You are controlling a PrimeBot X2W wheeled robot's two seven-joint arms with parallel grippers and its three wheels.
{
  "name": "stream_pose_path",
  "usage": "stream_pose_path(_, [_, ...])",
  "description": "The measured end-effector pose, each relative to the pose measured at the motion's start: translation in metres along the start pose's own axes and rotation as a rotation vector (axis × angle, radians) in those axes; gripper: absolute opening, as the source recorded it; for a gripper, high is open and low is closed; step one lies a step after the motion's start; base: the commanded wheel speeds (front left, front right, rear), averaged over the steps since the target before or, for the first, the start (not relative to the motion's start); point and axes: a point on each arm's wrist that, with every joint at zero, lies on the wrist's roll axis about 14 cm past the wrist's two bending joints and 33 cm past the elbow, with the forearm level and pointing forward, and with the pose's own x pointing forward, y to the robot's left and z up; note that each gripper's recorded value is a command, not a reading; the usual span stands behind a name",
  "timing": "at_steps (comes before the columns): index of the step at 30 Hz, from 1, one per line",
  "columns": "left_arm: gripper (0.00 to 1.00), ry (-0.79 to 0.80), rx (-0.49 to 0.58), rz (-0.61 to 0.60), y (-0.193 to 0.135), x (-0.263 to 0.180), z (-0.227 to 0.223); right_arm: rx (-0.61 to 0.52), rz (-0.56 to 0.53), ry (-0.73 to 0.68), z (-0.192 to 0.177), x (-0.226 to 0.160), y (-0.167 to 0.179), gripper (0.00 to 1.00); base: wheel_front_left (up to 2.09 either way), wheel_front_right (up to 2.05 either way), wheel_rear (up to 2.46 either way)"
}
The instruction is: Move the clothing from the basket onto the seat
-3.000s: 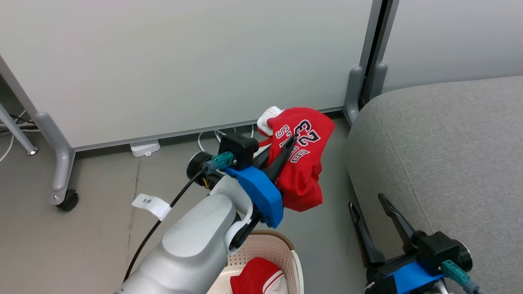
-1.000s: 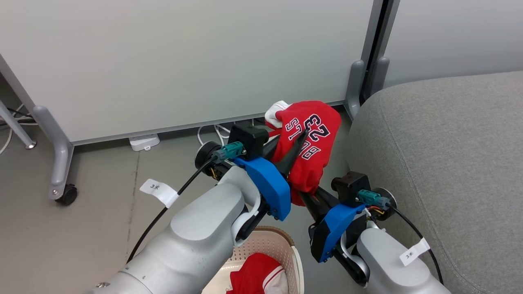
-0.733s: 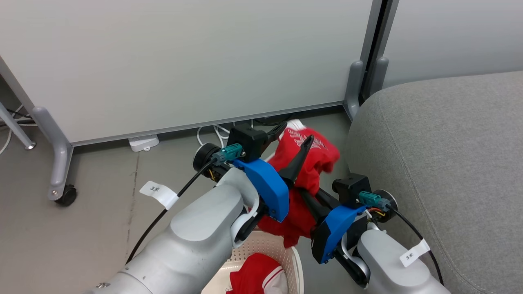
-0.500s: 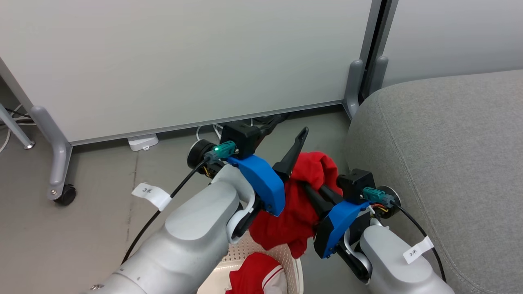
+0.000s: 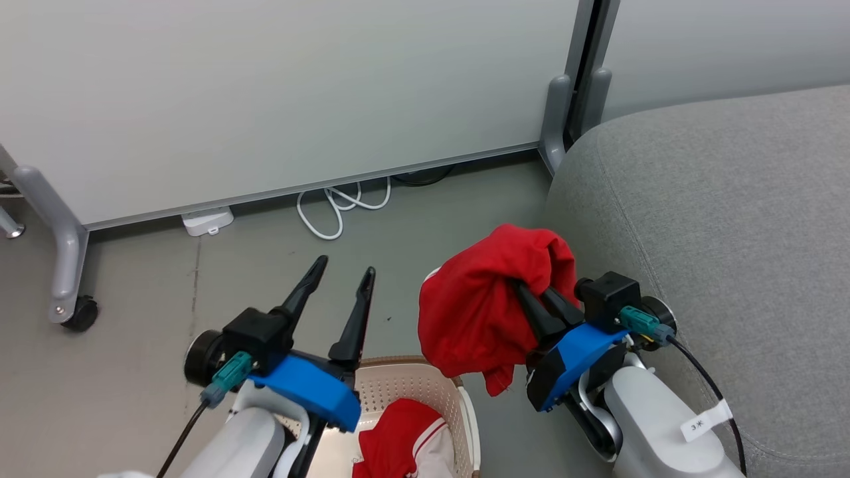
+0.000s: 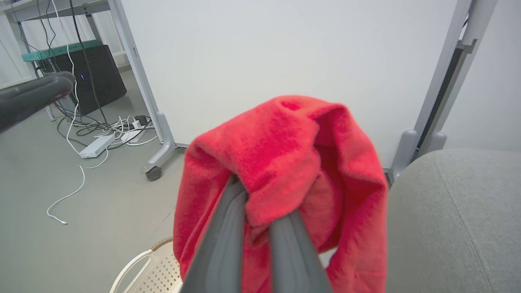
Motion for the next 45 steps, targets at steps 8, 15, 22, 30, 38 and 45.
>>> stream_pose_path(8, [1.00,-0.001,-0.033,0.068,0.014,-0.024,-0.015,0.031,-0.063,-0.035,0.001,-0.017,-0.015,0.00,0.00,0.00,0.00])
stream_pose_path(15, [1.00,-0.013,-0.030,0.039,0.007,-0.019,-0.016,0.040,-0.097,-0.045,0.006,-0.029,-0.022,0.00,0.00,0.00,0.00])
stream_pose_path(22, [1.00,-0.004,-0.030,-0.064,-0.021,0.002,-0.021,0.041,-0.174,-0.066,0.015,-0.050,-0.043,0.00,0.00,0.00,0.00])
stream_pose_path(30, [1.00,0.020,-0.047,-0.226,-0.070,0.032,-0.033,0.041,-0.345,-0.075,0.016,-0.095,-0.087,0.00,0.00,0.00,0.00])
stream_pose_path(38, [1.00,0.051,-0.068,-0.383,-0.119,0.054,-0.050,0.054,-0.528,-0.072,0.010,-0.148,-0.124,0.00,0.00,0.00,0.00])
stream_pose_path(45, [1.00,0.075,-0.084,-0.412,-0.124,0.060,-0.061,0.060,-0.565,-0.061,0.004,-0.154,-0.133,0.00,0.00,0.00,0.00])
